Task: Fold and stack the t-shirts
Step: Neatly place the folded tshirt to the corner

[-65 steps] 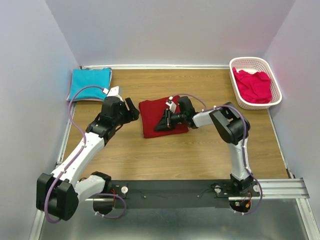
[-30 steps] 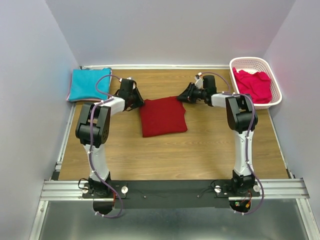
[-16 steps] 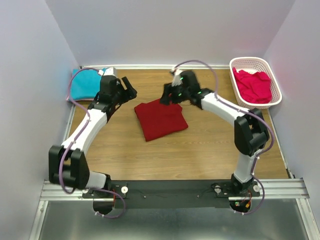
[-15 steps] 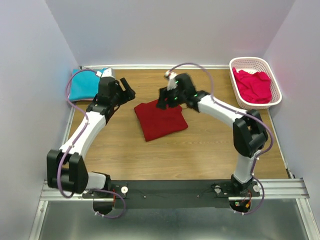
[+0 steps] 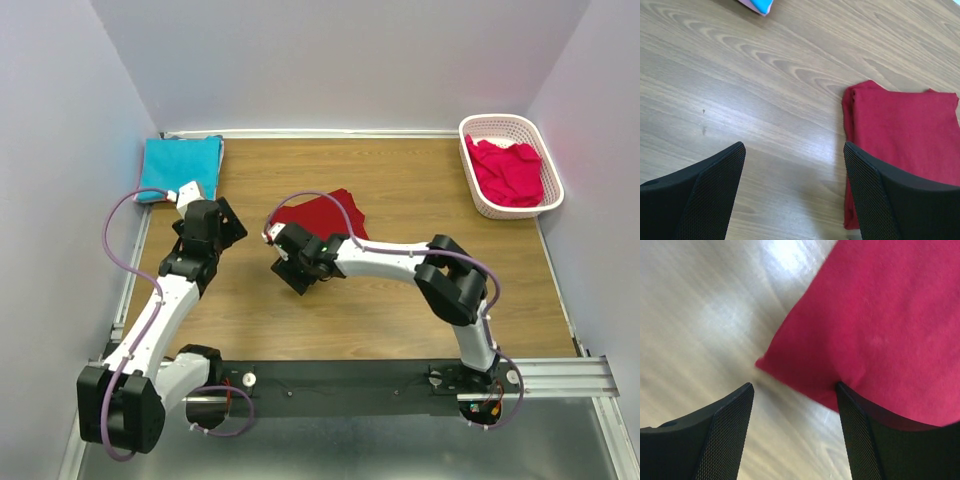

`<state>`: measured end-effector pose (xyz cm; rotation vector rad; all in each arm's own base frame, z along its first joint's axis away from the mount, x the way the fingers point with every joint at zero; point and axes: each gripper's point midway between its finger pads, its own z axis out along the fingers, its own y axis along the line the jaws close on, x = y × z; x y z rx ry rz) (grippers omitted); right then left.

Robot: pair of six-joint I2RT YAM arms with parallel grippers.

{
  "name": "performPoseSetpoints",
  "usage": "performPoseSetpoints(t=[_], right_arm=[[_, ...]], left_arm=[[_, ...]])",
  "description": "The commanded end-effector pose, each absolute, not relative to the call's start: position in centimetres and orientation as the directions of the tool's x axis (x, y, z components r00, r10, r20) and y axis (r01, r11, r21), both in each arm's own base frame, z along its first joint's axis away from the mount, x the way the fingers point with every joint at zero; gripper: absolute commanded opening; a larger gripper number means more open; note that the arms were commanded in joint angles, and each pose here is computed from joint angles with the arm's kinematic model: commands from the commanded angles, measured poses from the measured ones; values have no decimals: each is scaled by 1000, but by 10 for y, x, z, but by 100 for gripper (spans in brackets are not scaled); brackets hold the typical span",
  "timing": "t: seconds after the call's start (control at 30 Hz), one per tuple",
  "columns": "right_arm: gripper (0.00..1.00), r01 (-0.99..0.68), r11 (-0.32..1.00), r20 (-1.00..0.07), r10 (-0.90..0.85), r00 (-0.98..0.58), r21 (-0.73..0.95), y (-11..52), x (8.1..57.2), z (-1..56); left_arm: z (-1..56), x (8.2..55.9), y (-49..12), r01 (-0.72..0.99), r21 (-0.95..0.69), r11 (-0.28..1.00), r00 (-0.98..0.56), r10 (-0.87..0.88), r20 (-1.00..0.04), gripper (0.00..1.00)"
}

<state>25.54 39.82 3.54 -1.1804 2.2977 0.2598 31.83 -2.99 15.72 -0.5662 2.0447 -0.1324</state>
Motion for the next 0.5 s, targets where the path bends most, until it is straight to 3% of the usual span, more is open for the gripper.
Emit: performPoseSetpoints(t=[0.0,0.23,0.47], right_arm=[[73,-784,576,-486,-767,-420,-232,395,265,17],[70,-796,525,-458,-812,-362,-303,401,265,8],[70,-789,554,-533,-766,-359,-265,413,263,41]], left_arm=[[163,322,-16,-398,-305,865,-369,-456,-810,88],[154,325,-16,-404,-300,864,-399,-462,-792,88],[155,325,-9,-421,-318,849,-380,-484,-788,88]])
